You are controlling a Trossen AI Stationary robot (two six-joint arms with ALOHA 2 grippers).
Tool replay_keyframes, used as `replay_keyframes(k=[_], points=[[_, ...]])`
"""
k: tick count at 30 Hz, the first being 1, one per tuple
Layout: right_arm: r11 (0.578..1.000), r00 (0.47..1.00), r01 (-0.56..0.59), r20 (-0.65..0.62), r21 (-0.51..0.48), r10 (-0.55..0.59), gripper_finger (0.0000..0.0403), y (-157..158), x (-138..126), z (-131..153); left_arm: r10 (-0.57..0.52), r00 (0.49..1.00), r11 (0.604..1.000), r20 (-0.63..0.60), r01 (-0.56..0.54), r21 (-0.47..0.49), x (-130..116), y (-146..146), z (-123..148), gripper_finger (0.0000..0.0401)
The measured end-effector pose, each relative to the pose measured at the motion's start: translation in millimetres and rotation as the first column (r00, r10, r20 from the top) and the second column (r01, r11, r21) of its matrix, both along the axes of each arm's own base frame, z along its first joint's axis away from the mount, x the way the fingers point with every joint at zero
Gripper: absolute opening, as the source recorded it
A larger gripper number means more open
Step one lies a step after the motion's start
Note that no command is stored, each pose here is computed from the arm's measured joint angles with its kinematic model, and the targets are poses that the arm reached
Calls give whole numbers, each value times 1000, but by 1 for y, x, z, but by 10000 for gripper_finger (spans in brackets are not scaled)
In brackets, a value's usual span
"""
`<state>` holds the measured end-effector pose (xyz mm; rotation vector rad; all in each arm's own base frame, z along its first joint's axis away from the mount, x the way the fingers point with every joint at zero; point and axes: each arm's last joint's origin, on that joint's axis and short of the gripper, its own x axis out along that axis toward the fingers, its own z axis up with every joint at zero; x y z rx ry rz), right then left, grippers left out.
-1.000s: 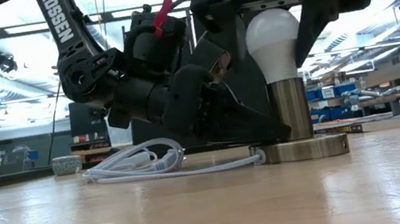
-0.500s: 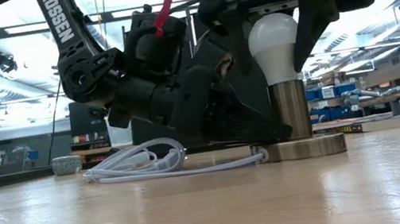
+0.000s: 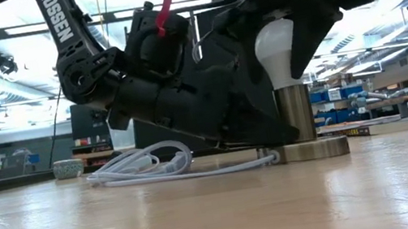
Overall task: Screw lightbulb
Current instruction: Insert the lightbulb into the lamp
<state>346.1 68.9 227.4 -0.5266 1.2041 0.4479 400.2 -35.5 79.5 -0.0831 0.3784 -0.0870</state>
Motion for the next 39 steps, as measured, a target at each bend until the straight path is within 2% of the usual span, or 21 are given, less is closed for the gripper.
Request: replay_keyframes(k=[6, 13, 20, 24, 28, 31, 33, 39], points=[[974, 975, 223, 0, 25, -223, 269, -8, 2, 0, 86, 996, 996, 4, -86, 28, -1, -9, 0, 193], [895, 897, 441, -4, 65, -441, 268, -19, 4, 0, 223, 974, 972, 27, -225, 65, -4, -20, 0, 193], [765, 767, 639, 7, 82, -642, 271, -27, 4, 0, 328, 943, 939, 48, -331, 95, -6, -26, 0, 193], [667, 670, 738, 7, 107, -742, 269, -31, 5, 0, 358, 932, 927, 55, -362, 96, -6, -25, 1, 193], [586, 591, 800, 3, 128, -807, 271, -34, 5, 0, 370, 927, 923, 60, -375, 93, -6, -25, 1, 193], [545, 550, 827, 4, 138, -835, 272, -34, 5, 0, 370, 927, 923, 62, -375, 92, -6, -25, 1, 193], [533, 538, 834, 2, 143, -843, 273, -34, 5, 0, 370, 927, 923, 63, -375, 91, -6, -25, 1, 193], [539, 544, 827, 14, 160, -839, 275, -34, 7, 1, 352, 934, 930, 66, -357, 88, -5, -26, 2, 193]])
